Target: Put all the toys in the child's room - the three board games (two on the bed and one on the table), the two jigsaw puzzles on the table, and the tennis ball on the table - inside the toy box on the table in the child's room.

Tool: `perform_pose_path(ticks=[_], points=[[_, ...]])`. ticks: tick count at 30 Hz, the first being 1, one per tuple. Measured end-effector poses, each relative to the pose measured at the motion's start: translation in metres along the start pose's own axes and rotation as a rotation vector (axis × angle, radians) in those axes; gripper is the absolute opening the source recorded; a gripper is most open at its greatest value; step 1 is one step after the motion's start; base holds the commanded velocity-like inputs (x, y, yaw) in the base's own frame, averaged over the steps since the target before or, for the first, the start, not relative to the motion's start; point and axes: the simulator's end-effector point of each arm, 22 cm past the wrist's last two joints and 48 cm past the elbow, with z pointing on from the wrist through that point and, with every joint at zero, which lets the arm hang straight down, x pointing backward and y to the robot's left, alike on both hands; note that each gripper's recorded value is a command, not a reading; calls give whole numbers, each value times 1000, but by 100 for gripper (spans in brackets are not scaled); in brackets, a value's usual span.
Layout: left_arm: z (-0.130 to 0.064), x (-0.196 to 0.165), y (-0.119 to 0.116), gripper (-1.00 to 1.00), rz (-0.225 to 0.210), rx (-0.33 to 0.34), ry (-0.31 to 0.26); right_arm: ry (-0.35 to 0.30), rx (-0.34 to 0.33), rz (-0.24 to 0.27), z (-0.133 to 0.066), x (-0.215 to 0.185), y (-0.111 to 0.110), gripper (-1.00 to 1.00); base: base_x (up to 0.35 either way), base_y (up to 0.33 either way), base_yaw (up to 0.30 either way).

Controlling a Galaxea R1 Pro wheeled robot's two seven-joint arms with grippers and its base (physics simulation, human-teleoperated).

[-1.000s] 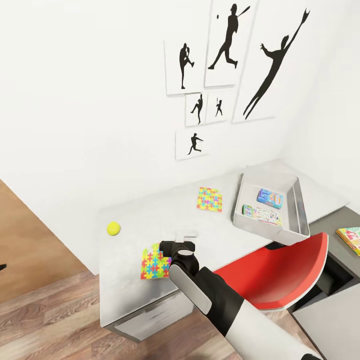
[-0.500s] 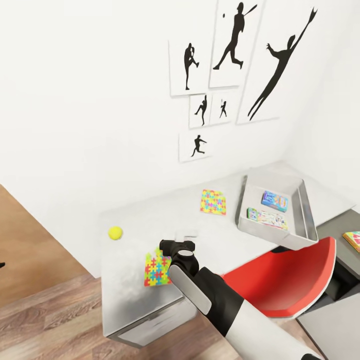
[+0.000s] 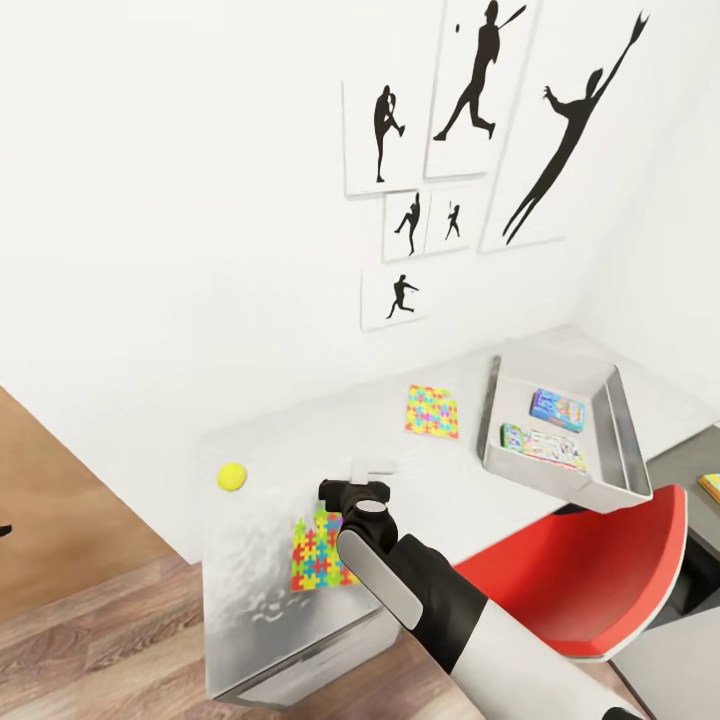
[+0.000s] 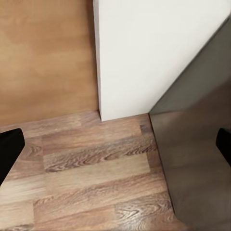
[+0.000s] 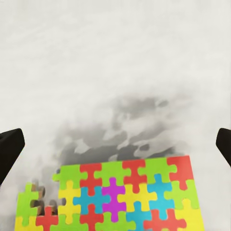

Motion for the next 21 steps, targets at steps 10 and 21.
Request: perform_pose_path(ticks=[10, 21], points=[[1, 1, -1, 100, -1, 2, 1, 2, 2, 2, 1, 1, -1, 100, 14, 0, 0], [2, 2, 0, 100, -5, 2, 9, 37, 33, -8, 11, 16, -12, 100, 0, 0, 0]])
